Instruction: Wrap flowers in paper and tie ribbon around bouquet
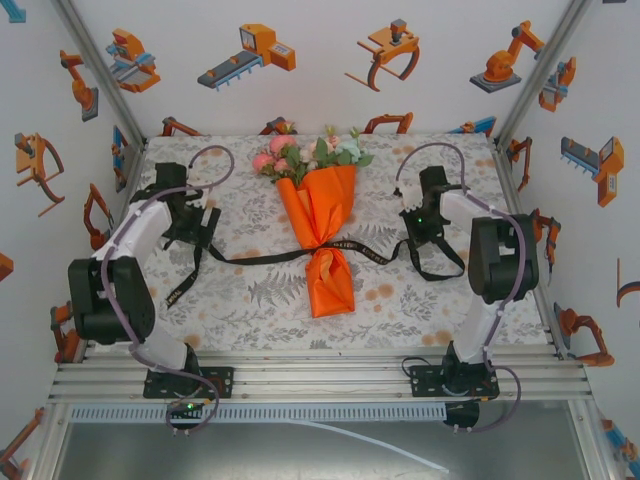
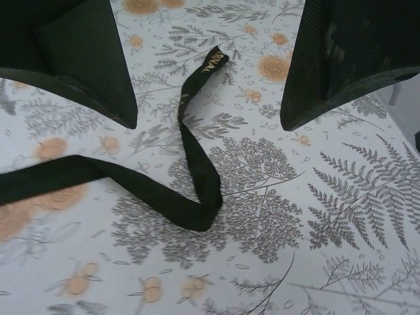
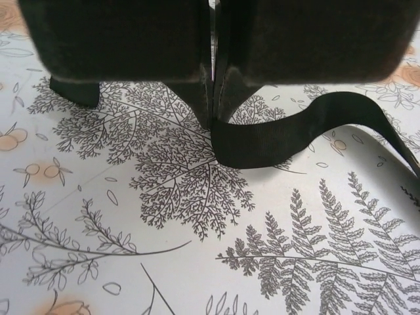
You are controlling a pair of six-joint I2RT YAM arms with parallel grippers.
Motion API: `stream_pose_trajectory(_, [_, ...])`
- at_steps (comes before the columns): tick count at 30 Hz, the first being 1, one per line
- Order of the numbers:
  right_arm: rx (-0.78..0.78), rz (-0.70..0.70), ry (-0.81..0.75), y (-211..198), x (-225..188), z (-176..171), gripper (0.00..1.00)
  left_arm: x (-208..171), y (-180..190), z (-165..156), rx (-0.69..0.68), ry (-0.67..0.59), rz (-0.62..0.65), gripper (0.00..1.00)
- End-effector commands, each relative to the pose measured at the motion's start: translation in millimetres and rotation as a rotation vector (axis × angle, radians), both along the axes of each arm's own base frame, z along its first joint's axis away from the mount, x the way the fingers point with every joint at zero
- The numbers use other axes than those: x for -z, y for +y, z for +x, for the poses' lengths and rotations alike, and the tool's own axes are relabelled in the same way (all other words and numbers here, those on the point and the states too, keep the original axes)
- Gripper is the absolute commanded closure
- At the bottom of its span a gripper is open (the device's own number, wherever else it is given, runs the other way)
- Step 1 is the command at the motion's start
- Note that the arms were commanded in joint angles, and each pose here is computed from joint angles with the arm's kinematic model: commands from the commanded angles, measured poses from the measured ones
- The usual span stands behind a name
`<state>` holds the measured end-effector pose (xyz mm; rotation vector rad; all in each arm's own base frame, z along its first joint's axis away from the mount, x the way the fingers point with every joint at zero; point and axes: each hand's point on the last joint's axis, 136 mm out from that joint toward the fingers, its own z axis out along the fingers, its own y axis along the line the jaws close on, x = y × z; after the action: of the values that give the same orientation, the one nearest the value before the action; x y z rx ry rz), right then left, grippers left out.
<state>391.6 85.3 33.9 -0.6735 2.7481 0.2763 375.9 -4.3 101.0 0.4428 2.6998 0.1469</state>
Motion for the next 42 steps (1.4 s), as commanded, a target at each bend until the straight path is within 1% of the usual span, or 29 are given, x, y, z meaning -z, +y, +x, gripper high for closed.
stream_pose_trajectory(1, [-0.014, 0.067, -0.08, 11.5, -29.7, 5.9, 1.0, -1.5, 13.2, 16.8, -0.086, -0.015, 0.027, 0.24])
stream_pose_trajectory(3, [-0.005, 0.106, -0.111, 16.4, -42.1, 5.6, 1.0, 7.0, 14.1, 21.8, -0.091, -0.018, 0.031, 0.28])
stream_pose_trajectory(5, [-0.001, 0.134, -0.129, 19.8, -50.8, 4.8, 1.0, 16.3, 15.6, 25.6, -0.13, 0.0, 0.018, 0.29])
stream_pose_trajectory(7, [0.001, 0.15, -0.137, 22.4, -56.4, 3.9, 1.0, 20.9, 3.3, 31.1, -0.158, 0.02, -0.071, 0.31])
stream_pose_trajectory(9, [0.003, 0.153, -0.137, 22.7, -58.8, 3.4, 1.0, 17.9, -8.1, 39.1, -0.224, -0.004, -0.175, 0.32])
stream_pose_trajectory(11, [0.003, 0.151, -0.132, 22.5, -59.1, 2.9, 1.0, 20.5, -8.8, 42.3, -0.311, -0.014, -0.219, 0.32])
stream_pose_trajectory(14, [0.004, 0.151, -0.13, 22.3, -60.7, 2.1, 1.0, 35.9, 3.0, 36.4, -0.43, 0.013, -0.187, 0.31])
stream_pose_trajectory(16, [0.003, 0.151, -0.13, 22.2, -61.3, 1.4, 1.0, 47.8, 8.5, 29.0, -0.476, 0.042, -0.162, 0.33])
stream_pose_trajectory(18, [0.002, 0.151, -0.13, 22.4, -61.9, 1.3, 1.0, 55.8, 8.0, 24.2, -0.499, 0.056, -0.17, 0.35])
stream_pose_trajectory(20, [0.004, 0.151, -0.128, 22.3, -61.9, 1.2, 1.0, 64.2, 5.7, 22.0, -0.513, 0.066, -0.188, 0.43])
stream_pose_trajectory(22, [0.006, 0.153, -0.127, 22.8, -63.2, 1.1, 1.0, 68.7, 4.6, 21.3, -0.524, 0.07, -0.197, 0.61])
stream_pose_trajectory(25, [0.007, 0.154, -0.128, 23.6, -65.1, -0.3, 1.0, 65.7, 2.7, 27.0, -0.515, 0.049, -0.212, 0.79])
stream_pose_trajectory(26, [0.006, 0.155, -0.131, 24.5, -66.4, -0.6, 1.0, 64.4, 1.9, 29.0, -0.513, 0.046, -0.224, 0.88])
stream_pose_trajectory(27, [0.008, 0.155, -0.131, 24.3, -66.9, -1.2, 1.0, 63.0, 0.9, 30.7, -0.514, 0.049, -0.238, 1.0])
stream_pose_trajectory(28, [0.012, 0.157, -0.136, 24.9, -69.7, -0.8, 1.0, 60.0, -0.2, 32.3, -0.518, 0.048, -0.25, 1.0])
stream_pose_trajectory(29, [0.017, 0.162, -0.14, 25.1, -72.2, -1.1, 1.0, 53.8, -1.5, 33.9, -0.522, 0.038, -0.264, 1.0])
stream_pose_trajectory(30, [0.024, 0.167, -0.151, 25.2, -77.5, -0.9, 1.0, 40.3, -6.2, 37.8, -0.517, 0.011, -0.303, 1.0])
stream_pose_trajectory(32, [0.05, 0.185, -0.174, 25.8, -89.5, 0.4, 1.0, 1.5, -19.1, 45.4, -0.504, -0.059, -0.41, 1.0])
stream_pose_trajectory(34, [0.093, 0.215, -0.193, 26.9, -104.2, 2.0, 1.0, -54.4, -37.7, 51.8, -0.47, -0.152, -0.557, 1.0])
stream_pose_trajectory(36, [0.136, 0.274, -0.22, 31.3, -122.5, 3.3, 1.0, -120.2, -60.0, 55.6, -0.417, -0.256, -0.748, 1.0])
stream_pose_trajectory(38, [0.197, 0.336, -0.245, 34.4, -136.6, 5.2, 1.0, -170.5, -72.0, 52.5, -0.374, -0.341, -0.862, 1.0])
stream_pose_trajectory(40, [0.261, 0.416, -0.248, 39.2, -148.7, 4.9, 1.0, -196.9, -77.2, 48.1, -0.365, -0.377, -0.913, 1.0])
stream_pose_trajectory(42, [0.285, 0.547, -0.209, 53.7, -164.0, -1.5, 1.0, -208.1, -84.9, 42.1, -0.344, -0.372, -0.949, 1.0])
